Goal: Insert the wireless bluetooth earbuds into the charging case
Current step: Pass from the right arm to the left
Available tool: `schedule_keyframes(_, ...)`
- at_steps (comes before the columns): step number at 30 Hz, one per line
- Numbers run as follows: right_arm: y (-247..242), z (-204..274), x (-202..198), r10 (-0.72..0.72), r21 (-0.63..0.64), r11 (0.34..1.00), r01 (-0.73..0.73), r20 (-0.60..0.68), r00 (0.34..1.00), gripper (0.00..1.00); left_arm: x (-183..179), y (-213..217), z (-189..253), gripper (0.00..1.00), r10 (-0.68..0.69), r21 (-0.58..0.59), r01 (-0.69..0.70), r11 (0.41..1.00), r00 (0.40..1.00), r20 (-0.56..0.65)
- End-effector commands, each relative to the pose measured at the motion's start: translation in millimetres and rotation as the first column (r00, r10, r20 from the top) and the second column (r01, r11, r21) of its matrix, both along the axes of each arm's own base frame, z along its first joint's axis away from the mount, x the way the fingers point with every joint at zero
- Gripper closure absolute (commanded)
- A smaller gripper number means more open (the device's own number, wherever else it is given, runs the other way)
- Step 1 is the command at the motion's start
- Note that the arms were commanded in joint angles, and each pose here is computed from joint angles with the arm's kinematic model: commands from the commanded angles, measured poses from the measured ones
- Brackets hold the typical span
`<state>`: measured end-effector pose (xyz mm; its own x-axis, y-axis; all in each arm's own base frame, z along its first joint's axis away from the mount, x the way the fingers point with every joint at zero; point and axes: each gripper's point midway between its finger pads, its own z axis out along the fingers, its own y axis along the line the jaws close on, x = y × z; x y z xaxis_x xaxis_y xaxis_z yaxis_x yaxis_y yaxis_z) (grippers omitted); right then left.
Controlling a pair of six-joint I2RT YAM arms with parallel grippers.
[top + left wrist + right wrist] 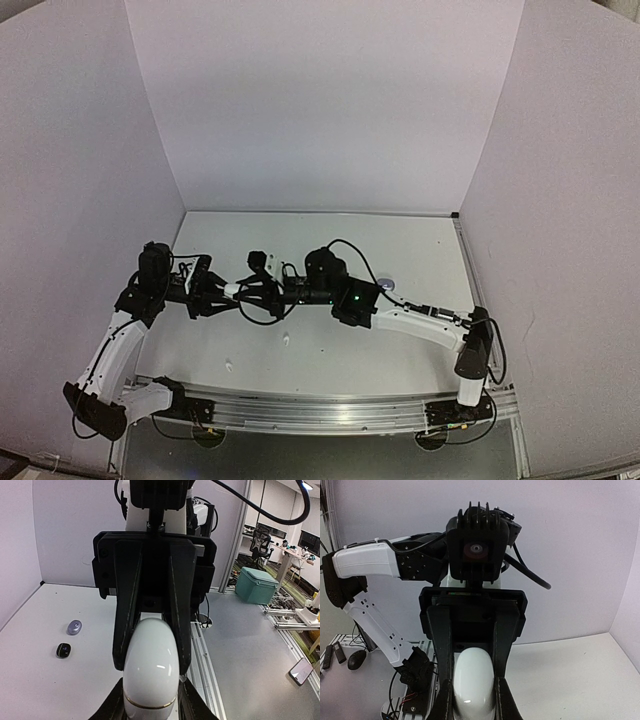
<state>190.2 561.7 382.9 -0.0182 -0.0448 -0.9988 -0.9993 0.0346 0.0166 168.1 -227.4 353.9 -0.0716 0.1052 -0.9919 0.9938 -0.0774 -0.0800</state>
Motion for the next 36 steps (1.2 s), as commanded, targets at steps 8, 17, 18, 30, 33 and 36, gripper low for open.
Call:
schedule_keyframes(8, -20, 32, -1, -0.017, 0.061, 0.998, 0.016, 0.023, 1.0, 1.0, -4, 0, 7, 0.7, -0.013, -0.018, 0.014, 1.0, 0.999, 0.038)
schedule_keyframes(17, -15, 27, -1, -0.006, 0.052, 0.999, 0.006, 0.006, 1.0, 1.0, -3, -1, 10, 0.73, -0.014, -0.023, 0.015, 1.0, 0.999, 0.043)
schedule_keyframes(18, -15, 26, -1, -0.006, 0.05, 0.999, 0.006, 0.005, 1.0, 1.0, -3, -1, 10, 0.74, -0.016, -0.023, 0.017, 1.0, 0.999, 0.043)
schedule_keyframes(30, -11, 12, 3, -0.018, 0.012, 1.0, 0.018, -0.005, 1.0, 1.0, -5, 0, 10, 0.73, -0.02, -0.023, 0.02, 1.0, 0.999, 0.038)
schedule_keyframes(33, -11, 12, 3, -0.014, 0.011, 1.0, 0.014, -0.007, 1.0, 1.0, -5, 0, 10, 0.72, -0.02, -0.023, 0.021, 0.999, 0.999, 0.042)
schedule_keyframes(36, -10, 11, 2, -0.01, 0.01, 1.0, 0.01, -0.01, 1.0, 1.0, -5, 0, 10, 0.73, -0.022, -0.024, 0.023, 0.999, 0.999, 0.043)
